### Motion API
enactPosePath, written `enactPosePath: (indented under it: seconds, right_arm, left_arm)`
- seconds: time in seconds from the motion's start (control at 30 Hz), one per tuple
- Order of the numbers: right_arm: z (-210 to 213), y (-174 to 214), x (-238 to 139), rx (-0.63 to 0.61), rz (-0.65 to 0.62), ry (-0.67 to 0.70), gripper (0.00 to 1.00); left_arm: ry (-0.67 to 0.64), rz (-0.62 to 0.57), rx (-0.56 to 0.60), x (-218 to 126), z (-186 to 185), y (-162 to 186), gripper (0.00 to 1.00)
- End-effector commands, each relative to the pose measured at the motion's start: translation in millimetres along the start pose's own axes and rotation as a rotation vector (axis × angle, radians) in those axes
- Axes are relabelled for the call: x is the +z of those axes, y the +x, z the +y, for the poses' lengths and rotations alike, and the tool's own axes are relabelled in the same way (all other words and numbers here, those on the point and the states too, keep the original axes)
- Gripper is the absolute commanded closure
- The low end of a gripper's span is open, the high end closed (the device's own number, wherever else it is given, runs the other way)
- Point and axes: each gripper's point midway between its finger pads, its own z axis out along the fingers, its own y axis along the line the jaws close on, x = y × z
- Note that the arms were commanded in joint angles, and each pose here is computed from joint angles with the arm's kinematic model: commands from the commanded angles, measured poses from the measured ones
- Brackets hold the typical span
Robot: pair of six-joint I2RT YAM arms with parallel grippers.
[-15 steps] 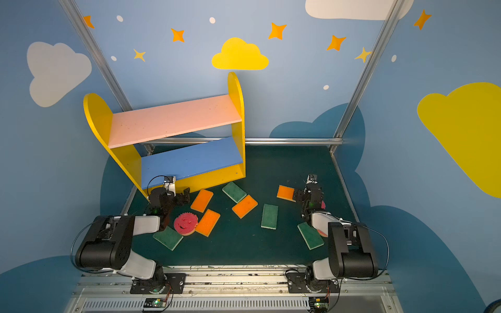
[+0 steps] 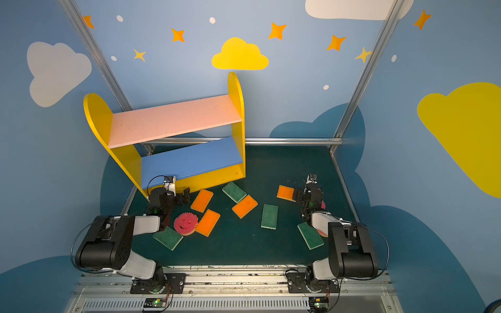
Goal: Place and organize the cleaning sponges onto the shelf
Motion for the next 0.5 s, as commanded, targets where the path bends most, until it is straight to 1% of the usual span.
enactPosePath:
  seconds: [0.0,0.47]
  right_arm:
    - [0.0,-1.3,1.3,0.000,0.001,-0.002,0.08]
    - [-0.3,-1.0,0.9,-0.001,0.001,-0.002,0.08]
  left_arm:
    - [0.006,-0.001,-0.002,-1.5,-0.6,-0.4,0.00]
    - [0.014,-0.005,-0.011,-2.1,-0.6,-0.6,0.00]
